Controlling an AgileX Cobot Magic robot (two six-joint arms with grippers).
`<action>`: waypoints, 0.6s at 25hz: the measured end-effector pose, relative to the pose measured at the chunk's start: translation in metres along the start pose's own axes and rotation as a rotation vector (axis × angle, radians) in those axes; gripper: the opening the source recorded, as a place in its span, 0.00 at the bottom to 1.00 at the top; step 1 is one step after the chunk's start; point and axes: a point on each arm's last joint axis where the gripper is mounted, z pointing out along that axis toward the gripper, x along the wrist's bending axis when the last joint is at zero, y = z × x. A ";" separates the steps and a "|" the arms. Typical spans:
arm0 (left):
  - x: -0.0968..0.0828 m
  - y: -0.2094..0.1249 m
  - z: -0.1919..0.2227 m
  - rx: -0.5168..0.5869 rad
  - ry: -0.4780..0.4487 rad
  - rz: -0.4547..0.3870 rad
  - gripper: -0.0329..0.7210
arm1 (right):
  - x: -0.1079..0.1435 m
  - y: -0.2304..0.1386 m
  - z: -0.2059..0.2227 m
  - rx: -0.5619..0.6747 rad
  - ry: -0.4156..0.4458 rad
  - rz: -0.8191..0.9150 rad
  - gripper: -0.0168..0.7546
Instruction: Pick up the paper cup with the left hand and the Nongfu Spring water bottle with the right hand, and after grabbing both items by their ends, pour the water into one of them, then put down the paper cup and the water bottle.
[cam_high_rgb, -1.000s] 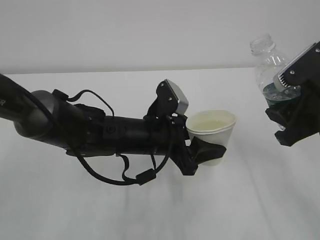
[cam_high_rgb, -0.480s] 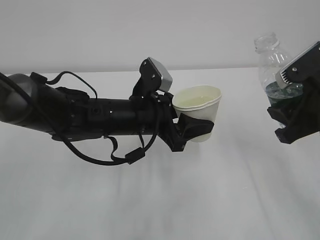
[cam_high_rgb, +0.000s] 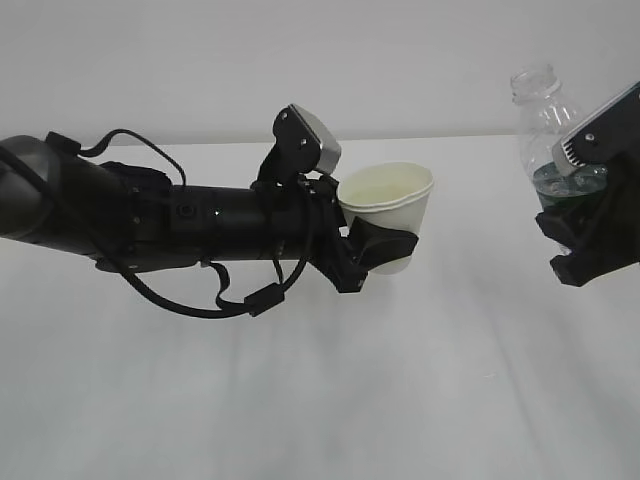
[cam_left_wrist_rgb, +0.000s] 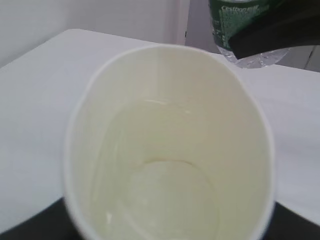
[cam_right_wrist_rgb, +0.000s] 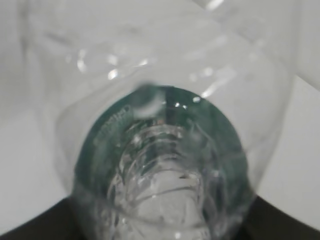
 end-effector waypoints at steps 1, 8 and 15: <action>0.000 0.002 -0.001 -0.004 0.001 0.003 0.59 | 0.000 0.000 0.000 0.000 0.000 0.000 0.50; 0.000 0.004 -0.002 -0.004 0.005 0.006 0.59 | -0.001 0.000 0.000 0.002 -0.010 0.001 0.50; 0.004 0.002 -0.003 0.007 0.022 0.004 0.59 | -0.001 0.000 0.000 0.002 -0.010 0.001 0.50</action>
